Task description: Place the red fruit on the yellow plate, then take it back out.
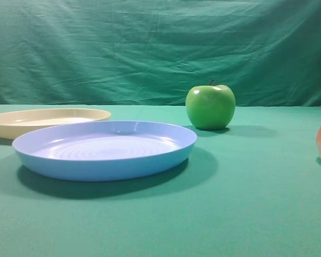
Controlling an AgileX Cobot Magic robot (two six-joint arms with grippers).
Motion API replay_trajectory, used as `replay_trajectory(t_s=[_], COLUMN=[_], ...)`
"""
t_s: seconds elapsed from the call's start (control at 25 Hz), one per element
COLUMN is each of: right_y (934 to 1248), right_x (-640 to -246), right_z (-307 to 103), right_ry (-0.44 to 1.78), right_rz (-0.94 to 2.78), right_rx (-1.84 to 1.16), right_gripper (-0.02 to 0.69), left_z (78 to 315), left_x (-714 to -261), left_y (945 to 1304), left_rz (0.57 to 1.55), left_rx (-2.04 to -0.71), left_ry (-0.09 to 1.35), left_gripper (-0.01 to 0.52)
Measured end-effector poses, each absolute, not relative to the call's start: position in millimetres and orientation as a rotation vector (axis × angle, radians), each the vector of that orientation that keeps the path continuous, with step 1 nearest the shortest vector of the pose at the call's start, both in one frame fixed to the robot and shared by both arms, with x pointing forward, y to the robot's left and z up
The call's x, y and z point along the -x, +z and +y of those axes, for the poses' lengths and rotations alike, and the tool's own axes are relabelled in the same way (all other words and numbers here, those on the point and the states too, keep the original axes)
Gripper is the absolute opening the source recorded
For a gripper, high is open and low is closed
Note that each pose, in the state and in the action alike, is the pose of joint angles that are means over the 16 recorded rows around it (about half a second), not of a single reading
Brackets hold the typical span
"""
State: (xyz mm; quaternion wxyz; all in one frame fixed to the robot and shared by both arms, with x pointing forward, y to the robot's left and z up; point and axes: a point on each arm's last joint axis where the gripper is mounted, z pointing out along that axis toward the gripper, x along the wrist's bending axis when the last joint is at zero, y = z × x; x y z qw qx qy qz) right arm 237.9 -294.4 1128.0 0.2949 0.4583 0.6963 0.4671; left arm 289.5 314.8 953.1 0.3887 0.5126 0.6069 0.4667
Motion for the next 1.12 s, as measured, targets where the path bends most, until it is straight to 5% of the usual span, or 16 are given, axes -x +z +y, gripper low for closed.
replay_trajectory(t_s=[0.48,1.12], right_y=[1106,1013], right_x=[-246,-276], right_z=[-299,-298], right_ry=[1.149,1.103], right_rz=[1.587,1.391], right_rx=[-1.297,-1.339], right_gripper=[0.0,0.0], left_z=[315,315], left_x=[-290,-290], left_y=[953,953], left_rz=[1.543,1.543], left_rx=[-1.304,-1.304], left_ry=[1.187,1.187], left_gripper=[0.0,0.0])
